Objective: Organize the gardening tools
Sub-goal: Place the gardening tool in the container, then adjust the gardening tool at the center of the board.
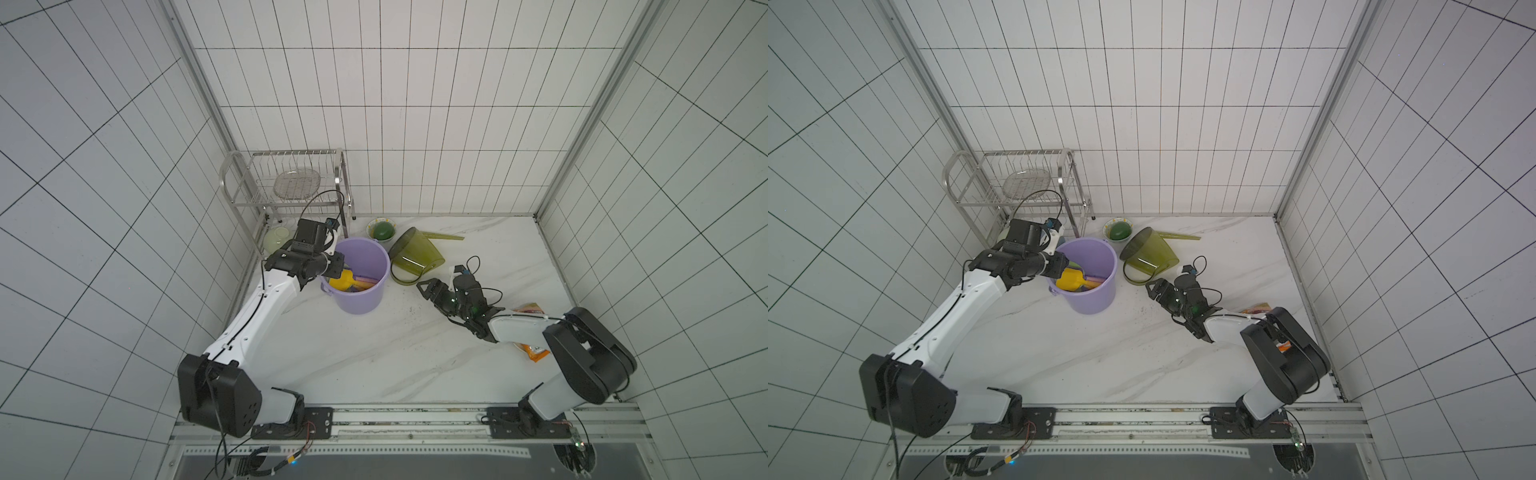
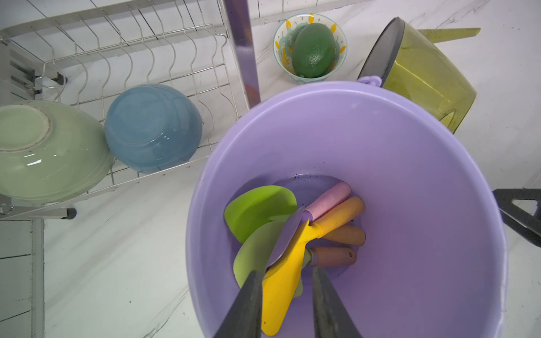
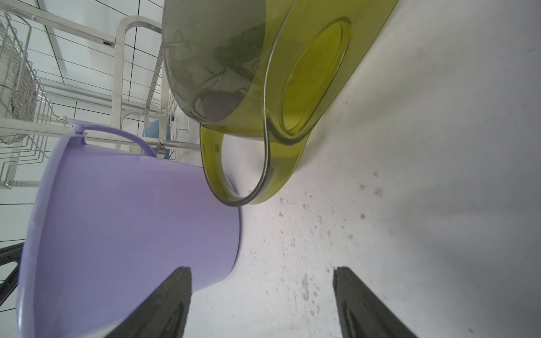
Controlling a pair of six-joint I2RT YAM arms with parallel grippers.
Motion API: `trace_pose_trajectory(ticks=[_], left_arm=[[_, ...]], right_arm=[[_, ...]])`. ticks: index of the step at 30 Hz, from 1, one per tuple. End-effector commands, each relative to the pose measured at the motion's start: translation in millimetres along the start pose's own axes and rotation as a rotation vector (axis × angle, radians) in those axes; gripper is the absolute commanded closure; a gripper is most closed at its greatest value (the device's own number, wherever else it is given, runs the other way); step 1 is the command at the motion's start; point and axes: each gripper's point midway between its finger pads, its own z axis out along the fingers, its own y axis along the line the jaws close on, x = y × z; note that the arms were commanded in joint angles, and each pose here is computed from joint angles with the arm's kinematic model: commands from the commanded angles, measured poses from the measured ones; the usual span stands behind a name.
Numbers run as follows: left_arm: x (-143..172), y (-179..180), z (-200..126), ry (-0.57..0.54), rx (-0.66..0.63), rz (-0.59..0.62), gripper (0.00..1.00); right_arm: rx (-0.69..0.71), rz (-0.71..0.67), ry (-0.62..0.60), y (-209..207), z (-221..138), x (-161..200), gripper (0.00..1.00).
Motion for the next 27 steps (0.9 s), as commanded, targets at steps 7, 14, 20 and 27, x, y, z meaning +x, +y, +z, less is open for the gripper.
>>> trace_pose_trajectory(ticks=[7, 14, 20, 27], left_arm=[[-15, 25, -49, -0.155, 0.03, -0.128, 0.66], [-6, 38, -56, -0.167, 0.014, -0.158, 0.64], [0, 43, -51, -0.155, 0.021, -0.18, 0.64], [2, 44, -47, -0.145, 0.026, -0.192, 0.64]], right_arm=[[-0.185, 0.078, -0.106, 27, 42, -26, 0.21], [-0.233, 0.118, -0.143, 26, 61, -31, 0.27], [-0.248, 0.124, -0.149, 26, 68, -29, 0.33], [-0.285, 0.147, -0.167, 28, 73, -32, 0.41]])
